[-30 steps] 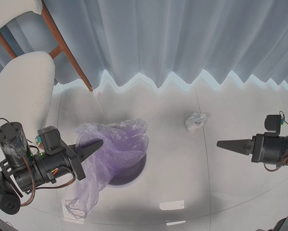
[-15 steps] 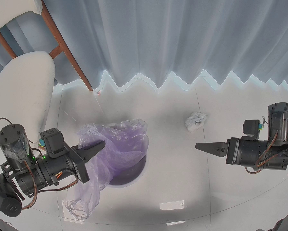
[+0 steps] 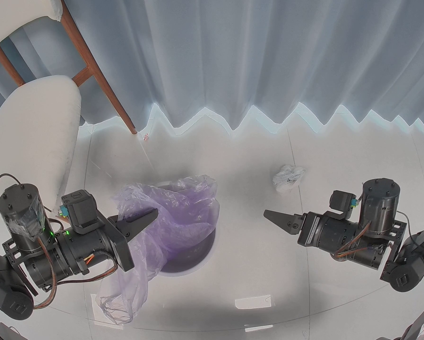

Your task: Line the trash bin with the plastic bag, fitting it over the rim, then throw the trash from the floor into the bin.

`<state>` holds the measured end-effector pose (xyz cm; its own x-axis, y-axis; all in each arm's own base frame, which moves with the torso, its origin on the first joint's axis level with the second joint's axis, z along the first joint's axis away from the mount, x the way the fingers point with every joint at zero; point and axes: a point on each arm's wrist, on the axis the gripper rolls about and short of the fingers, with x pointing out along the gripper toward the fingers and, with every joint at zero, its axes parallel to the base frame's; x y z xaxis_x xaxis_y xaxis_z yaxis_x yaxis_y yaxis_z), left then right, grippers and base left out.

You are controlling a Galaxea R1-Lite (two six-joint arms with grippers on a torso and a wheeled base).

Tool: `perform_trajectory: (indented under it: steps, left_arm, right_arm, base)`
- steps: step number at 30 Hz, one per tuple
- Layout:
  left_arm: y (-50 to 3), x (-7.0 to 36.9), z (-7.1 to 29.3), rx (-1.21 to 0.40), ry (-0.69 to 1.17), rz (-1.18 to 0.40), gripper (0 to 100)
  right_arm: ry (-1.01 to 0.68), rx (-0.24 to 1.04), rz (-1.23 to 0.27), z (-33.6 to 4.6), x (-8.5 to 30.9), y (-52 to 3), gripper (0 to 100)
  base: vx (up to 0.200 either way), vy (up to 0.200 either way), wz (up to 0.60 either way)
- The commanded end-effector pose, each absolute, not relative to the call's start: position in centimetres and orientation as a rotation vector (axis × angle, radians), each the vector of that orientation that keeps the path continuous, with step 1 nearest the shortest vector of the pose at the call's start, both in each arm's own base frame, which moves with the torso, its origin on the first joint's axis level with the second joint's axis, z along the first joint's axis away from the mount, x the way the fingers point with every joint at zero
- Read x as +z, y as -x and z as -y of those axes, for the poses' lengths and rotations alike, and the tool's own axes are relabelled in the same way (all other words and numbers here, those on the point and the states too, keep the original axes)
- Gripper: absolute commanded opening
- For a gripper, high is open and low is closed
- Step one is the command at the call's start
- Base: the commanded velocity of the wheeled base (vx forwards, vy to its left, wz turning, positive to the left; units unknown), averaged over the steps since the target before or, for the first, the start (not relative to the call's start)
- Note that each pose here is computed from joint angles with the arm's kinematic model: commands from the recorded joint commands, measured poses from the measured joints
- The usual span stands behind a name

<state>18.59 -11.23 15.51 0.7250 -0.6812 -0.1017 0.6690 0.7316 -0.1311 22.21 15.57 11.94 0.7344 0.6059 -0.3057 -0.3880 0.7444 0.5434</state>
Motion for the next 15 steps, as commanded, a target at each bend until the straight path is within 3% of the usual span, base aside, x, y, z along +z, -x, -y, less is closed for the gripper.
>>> perform_trajectory:
  steps: [1,15]
  left_arm:
    - [-18.63,15.35,11.30,-0.747,0.087,-0.154,0]
    - [-19.22,15.29,11.40,-0.735,0.090,-0.145,0]
  right_arm:
    - [-0.474,0.538,-0.556,-16.68,8.38,-22.79,100]
    - [-0.556,0.531,-0.556,-17.33,8.09,-23.32,100]
  base:
    - [0.000,0.000,0.00]
    - [0.000,0.000,0.00]
